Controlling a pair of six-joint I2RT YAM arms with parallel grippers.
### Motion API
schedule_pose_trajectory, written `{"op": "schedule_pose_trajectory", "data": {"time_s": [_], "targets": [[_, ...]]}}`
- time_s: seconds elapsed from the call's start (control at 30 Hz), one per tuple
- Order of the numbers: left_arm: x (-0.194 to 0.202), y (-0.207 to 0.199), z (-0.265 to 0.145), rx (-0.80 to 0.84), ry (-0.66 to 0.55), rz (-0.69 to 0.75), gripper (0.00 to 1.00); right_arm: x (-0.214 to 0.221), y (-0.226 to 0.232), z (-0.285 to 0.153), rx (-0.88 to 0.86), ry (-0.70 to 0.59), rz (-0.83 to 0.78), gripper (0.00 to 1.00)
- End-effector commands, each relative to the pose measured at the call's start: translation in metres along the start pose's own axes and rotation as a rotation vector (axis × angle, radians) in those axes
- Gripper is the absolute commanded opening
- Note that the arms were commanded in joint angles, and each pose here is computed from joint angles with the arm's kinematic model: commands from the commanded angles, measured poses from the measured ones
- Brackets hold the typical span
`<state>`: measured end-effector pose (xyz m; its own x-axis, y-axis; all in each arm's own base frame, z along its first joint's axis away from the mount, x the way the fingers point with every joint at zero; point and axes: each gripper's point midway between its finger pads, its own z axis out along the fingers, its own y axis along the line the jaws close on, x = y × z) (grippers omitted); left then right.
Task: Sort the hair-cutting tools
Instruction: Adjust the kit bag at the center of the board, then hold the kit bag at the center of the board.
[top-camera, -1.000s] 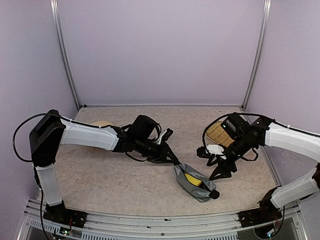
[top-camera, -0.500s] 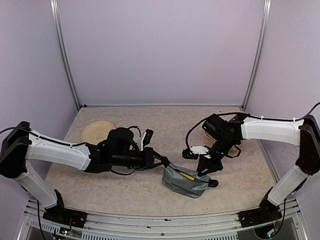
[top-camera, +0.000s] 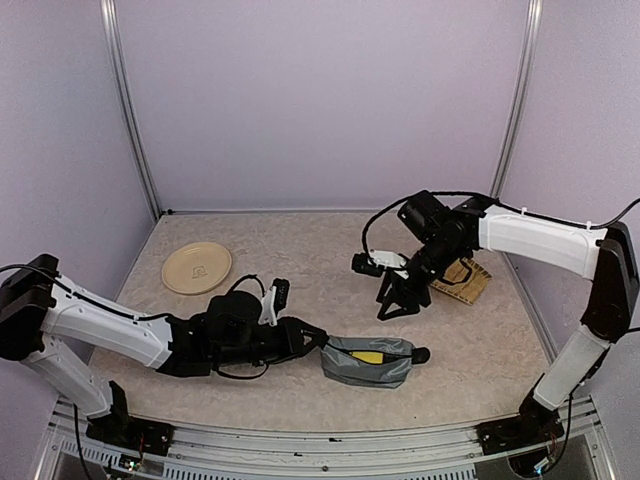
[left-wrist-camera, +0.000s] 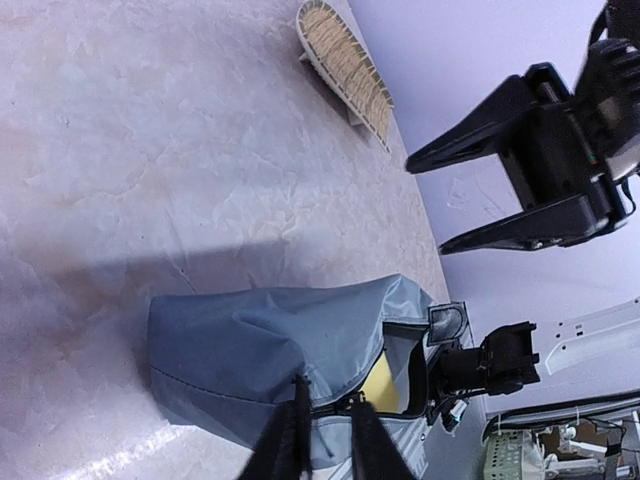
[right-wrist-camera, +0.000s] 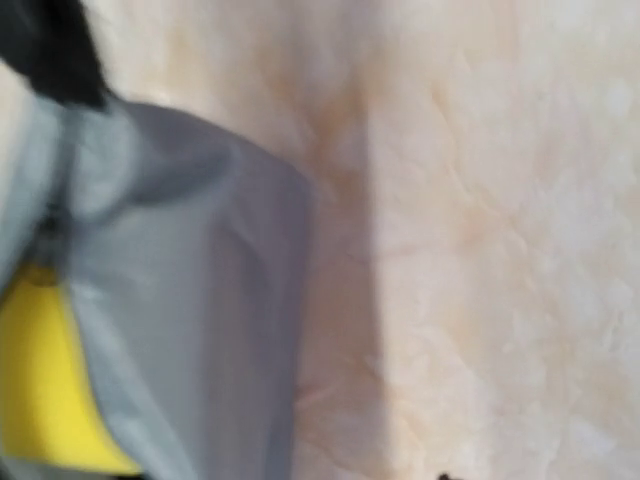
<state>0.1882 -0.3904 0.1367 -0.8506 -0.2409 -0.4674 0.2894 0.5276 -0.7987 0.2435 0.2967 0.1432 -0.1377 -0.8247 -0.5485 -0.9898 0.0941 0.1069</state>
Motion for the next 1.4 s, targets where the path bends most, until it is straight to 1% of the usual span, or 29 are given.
{"op": "schedule_pose_trajectory", "data": {"time_s": [0.0, 0.03, 0.07, 0.1, 0.13, 0.17, 0.27, 0.4, 0.53, 0.57, 0.7, 0.77, 0.8, 0.83, 0.9, 0.93, 1.13, 1.37], "targets": [[0.001, 0.001, -0.004, 0.005, -0.024, -0.036, 0.24, -0.011, 0.028, -0.021, -0.09, -0.073, 0.046, 0.4], [0.004, 0.002, -0.004, -0.001, -0.009, -0.031, 0.3, -0.01, 0.032, -0.02, -0.119, -0.071, 0.059, 0.31], [0.005, 0.001, -0.003, -0.007, 0.005, -0.018, 0.34, -0.01, 0.038, -0.019, -0.161, -0.073, 0.074, 0.26], [0.006, 0.001, -0.003, -0.014, 0.018, 0.0, 0.36, -0.009, 0.044, -0.017, -0.202, -0.074, 0.086, 0.21], [0.006, 0.0, -0.001, -0.019, 0.036, 0.02, 0.37, -0.01, 0.05, -0.016, -0.242, -0.08, 0.099, 0.17], [0.006, -0.001, 0.001, -0.026, 0.063, 0.036, 0.37, -0.011, 0.055, -0.015, -0.283, -0.087, 0.114, 0.15], [0.006, -0.001, 0.007, -0.023, 0.131, 0.07, 0.32, -0.01, 0.07, -0.008, -0.38, -0.09, 0.147, 0.12], [0.017, 0.003, 0.011, -0.017, 0.241, 0.086, 0.31, -0.005, 0.086, 0.008, -0.461, -0.059, 0.168, 0.13], [0.038, 0.007, 0.016, 0.01, 0.357, 0.099, 0.3, 0.0, 0.095, 0.023, -0.507, -0.017, 0.191, 0.15], [0.042, 0.007, 0.017, 0.015, 0.372, 0.102, 0.29, 0.003, 0.095, 0.026, -0.509, -0.002, 0.196, 0.16], [0.051, 0.007, 0.021, 0.04, 0.398, 0.096, 0.18, 0.005, 0.097, 0.036, -0.536, 0.025, 0.214, 0.19], [0.052, 0.006, 0.02, 0.046, 0.389, 0.094, 0.16, 0.005, 0.099, 0.04, -0.555, 0.032, 0.222, 0.21], [0.052, 0.006, 0.019, 0.05, 0.384, 0.089, 0.16, 0.005, 0.101, 0.041, -0.56, 0.036, 0.221, 0.23], [0.051, 0.006, 0.018, 0.055, 0.376, 0.085, 0.19, 0.007, 0.103, 0.043, -0.566, 0.047, 0.225, 0.25], [0.05, 0.004, 0.014, 0.062, 0.37, 0.079, 0.31, 0.007, 0.106, 0.046, -0.582, 0.054, 0.226, 0.26], [0.05, 0.006, 0.013, 0.054, 0.369, 0.078, 0.34, 0.007, 0.108, 0.047, -0.589, 0.057, 0.226, 0.26], [0.057, 0.01, 0.003, 0.054, 0.397, 0.087, 0.34, 0.005, 0.116, 0.05, -0.615, 0.075, 0.213, 0.25], [0.073, 0.011, -0.002, 0.081, 0.457, 0.096, 0.3, 0.007, 0.12, 0.051, -0.605, 0.106, 0.196, 0.25]]}}
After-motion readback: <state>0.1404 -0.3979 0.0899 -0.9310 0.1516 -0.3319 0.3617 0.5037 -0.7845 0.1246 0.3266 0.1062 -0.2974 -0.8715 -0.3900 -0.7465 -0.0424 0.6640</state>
